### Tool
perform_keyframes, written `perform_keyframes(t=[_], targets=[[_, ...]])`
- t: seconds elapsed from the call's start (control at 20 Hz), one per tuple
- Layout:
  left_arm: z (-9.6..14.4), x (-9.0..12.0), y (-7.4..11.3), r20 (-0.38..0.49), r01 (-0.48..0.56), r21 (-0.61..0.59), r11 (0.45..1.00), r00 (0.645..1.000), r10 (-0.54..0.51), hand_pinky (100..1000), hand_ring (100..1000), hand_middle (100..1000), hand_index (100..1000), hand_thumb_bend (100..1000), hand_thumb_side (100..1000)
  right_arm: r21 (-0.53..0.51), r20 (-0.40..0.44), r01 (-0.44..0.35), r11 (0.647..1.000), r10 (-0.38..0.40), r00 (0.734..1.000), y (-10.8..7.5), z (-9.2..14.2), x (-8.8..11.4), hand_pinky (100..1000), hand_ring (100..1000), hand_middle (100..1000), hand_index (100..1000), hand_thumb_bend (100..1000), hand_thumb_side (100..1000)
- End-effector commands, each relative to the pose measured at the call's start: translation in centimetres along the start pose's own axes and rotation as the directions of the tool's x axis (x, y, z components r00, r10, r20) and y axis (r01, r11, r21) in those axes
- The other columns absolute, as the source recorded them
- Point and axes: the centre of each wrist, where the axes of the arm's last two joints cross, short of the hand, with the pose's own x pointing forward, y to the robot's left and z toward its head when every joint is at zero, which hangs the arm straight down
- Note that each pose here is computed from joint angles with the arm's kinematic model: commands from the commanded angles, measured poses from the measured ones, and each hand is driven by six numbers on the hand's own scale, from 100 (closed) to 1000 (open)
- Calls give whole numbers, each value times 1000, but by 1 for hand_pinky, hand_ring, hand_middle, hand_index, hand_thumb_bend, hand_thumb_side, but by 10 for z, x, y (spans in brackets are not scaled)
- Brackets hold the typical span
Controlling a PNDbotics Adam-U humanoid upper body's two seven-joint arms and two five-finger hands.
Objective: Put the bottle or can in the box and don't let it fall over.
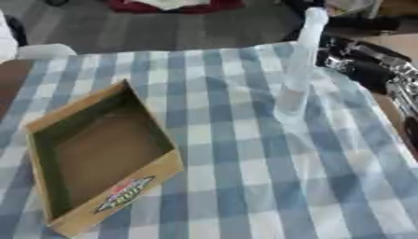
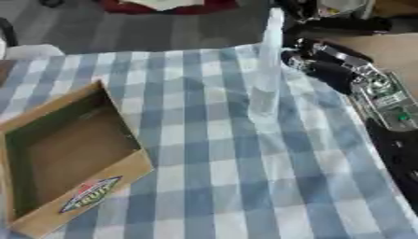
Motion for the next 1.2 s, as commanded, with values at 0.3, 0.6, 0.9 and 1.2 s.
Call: perform_keyframes(t=[0.3,0.6,0.9,1.2], targets=[[-2,9,0,33,-1,-14,1000,999,1,379,578,668,664,100,589,-23,19,-38,999,38,999,-8,-3,15,1000,1000,1000,1000,100,513],[-2,9,-1,34,-3,-20,1000,999,3,377,577,669,665,100,589,-77,-4,-59,995,59,998,-11,-4,14,1000,1000,1000,1000,100,518],[-2,8,-1,31,-5,-23,1000,1000,5,377,577,669,665,100,590,-38,43,-62,997,64,997,-10,-4,18,1000,1000,1000,1000,100,531],[-2,8,-1,30,-5,-30,1000,1000,6,377,578,670,665,100,589,-30,97,-73,997,76,992,-11,-3,27,1000,1000,1000,1000,100,531]])
